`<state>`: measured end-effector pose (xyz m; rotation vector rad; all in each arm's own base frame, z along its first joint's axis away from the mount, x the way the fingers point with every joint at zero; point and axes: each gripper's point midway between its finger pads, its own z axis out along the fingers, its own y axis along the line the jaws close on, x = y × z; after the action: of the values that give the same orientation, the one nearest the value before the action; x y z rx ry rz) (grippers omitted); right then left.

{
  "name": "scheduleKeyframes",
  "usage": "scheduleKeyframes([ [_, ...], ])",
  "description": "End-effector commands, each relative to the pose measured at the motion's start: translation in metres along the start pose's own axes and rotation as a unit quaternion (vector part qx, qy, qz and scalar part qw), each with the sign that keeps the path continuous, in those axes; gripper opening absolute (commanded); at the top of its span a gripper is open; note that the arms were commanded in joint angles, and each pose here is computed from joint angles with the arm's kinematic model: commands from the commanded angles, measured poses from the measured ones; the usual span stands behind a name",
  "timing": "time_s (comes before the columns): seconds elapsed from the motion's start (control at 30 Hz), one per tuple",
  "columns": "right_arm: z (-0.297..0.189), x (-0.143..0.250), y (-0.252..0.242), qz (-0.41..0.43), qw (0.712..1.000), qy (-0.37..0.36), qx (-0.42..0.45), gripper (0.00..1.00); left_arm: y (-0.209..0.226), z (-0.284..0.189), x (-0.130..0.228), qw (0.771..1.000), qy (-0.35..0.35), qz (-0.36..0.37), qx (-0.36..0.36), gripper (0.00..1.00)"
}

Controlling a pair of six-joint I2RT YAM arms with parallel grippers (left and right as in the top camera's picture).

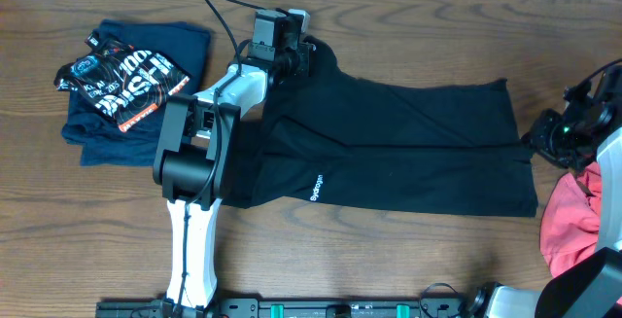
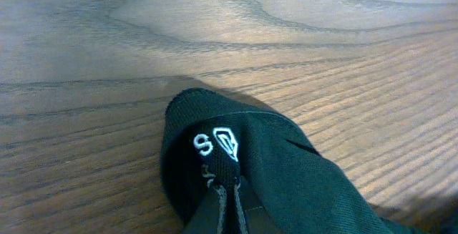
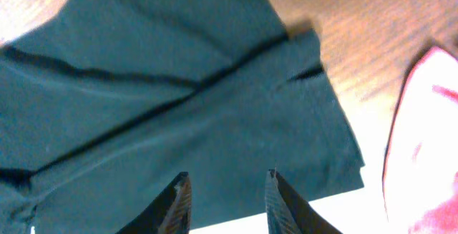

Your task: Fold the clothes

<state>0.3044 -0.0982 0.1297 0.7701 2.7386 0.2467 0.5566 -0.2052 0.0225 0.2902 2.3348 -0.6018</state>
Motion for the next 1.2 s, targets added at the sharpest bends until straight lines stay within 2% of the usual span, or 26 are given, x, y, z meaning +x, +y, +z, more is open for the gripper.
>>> scheduleKeyframes([
  [0.0, -0.001, -0.013, 0.002, -0.020, 0.999, -0.026, -0.007, 0.30, -0.012, -0.019, -0.028, 0.999, -0.023, -0.007, 0.022, 0.06],
  [0.17, 0.009, -0.040, 0.013, -0.062, 0.996, -0.069, -0.013, 0.35, -0.022, -0.045, -0.037, 0.999, -0.011, -0.034, 0.019, 0.06],
  [0.2, 0.013, -0.047, 0.016, -0.072, 0.994, -0.079, -0.015, 0.39, -0.024, -0.049, -0.035, 0.999, -0.002, -0.039, 0.018, 0.06],
  [0.3, 0.033, -0.072, 0.026, -0.091, 0.989, -0.111, -0.021, 0.45, -0.026, -0.058, -0.027, 0.999, 0.020, -0.047, 0.013, 0.06],
  [0.37, 0.052, -0.086, 0.033, -0.101, 0.987, -0.124, -0.026, 0.53, -0.026, -0.061, -0.022, 0.998, 0.034, -0.053, 0.011, 0.06],
  [0.43, 0.073, -0.094, 0.040, -0.110, 0.985, -0.128, -0.035, 0.55, -0.025, -0.062, -0.014, 0.997, 0.049, -0.058, 0.008, 0.06],
  [0.7, 0.141, -0.113, 0.061, -0.123, 0.980, -0.146, -0.053, 0.54, -0.023, -0.063, 0.001, 0.994, 0.080, -0.070, 0.002, 0.06],
  [1.17, 0.174, -0.126, 0.055, -0.085, 0.981, -0.168, -0.052, 0.50, -0.023, -0.064, 0.004, 0.994, 0.085, -0.072, 0.001, 0.06],
])
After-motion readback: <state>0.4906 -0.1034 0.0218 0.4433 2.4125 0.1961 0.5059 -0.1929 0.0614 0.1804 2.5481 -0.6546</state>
